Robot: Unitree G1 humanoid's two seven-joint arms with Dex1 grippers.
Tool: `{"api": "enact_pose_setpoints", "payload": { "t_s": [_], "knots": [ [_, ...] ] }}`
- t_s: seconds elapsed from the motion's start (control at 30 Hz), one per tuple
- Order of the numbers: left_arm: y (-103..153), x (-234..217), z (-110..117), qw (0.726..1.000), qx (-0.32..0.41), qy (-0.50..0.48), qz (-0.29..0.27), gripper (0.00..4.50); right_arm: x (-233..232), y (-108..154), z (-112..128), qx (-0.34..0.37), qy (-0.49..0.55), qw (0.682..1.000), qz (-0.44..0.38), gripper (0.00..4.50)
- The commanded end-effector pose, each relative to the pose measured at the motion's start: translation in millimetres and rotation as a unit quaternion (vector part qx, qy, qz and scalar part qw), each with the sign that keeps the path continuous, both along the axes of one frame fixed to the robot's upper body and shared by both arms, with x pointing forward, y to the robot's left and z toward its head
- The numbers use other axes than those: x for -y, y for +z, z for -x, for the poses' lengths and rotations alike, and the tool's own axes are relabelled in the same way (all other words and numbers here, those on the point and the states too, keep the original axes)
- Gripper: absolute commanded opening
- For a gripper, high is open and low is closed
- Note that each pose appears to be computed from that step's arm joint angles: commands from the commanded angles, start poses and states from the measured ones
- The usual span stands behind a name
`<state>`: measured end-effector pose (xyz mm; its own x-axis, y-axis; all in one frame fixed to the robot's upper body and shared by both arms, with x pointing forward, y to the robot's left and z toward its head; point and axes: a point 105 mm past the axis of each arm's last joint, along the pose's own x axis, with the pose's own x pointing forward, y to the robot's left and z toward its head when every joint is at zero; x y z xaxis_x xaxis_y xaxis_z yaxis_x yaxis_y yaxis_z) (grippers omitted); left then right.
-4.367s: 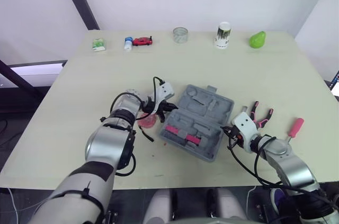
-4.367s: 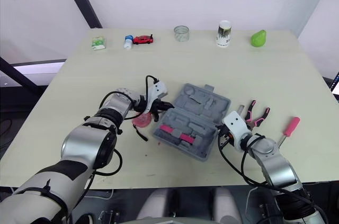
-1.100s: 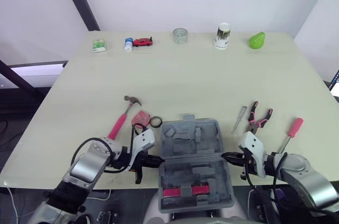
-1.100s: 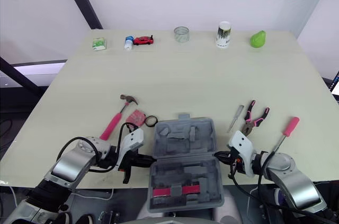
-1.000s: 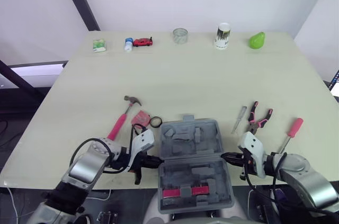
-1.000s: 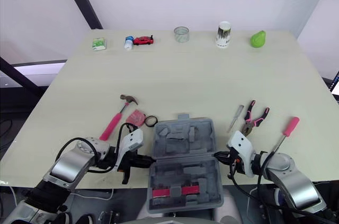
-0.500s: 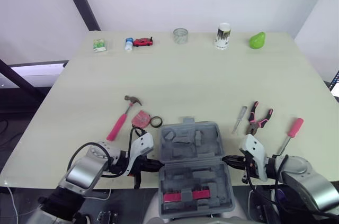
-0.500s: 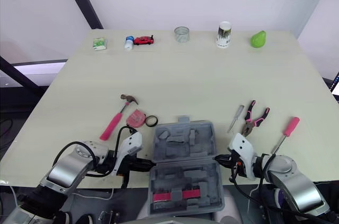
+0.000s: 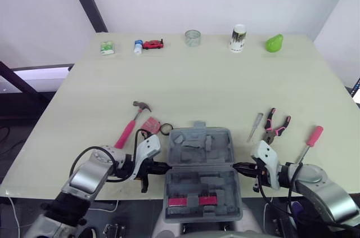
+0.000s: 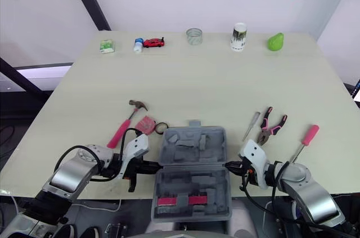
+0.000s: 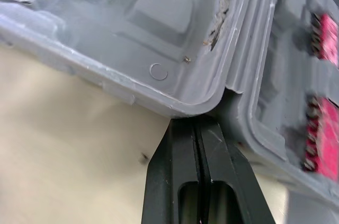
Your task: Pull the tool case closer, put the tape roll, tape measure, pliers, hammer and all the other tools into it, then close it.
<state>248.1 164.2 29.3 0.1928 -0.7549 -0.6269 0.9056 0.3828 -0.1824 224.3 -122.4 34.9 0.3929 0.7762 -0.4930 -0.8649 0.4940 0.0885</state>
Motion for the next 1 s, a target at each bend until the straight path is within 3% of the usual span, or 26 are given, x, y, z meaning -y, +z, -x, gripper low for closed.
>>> {"api": "enact_pose_setpoints", "payload": {
  "t_s": [0.03, 1.0],
  "knots": [
    [3, 5, -3, 1.000, 0.014, -0.004, 0.000, 0.00, -1, 7, -3, 0.022, 0.003, 1.000, -0.005, 0.05],
    [-1, -7, -8, 0.999, 0.023, 0.006, -0.022, 0.00, 1, 5, -9, 0.034, 0.000, 0.999, 0.001, 0.05]
  ]
}}
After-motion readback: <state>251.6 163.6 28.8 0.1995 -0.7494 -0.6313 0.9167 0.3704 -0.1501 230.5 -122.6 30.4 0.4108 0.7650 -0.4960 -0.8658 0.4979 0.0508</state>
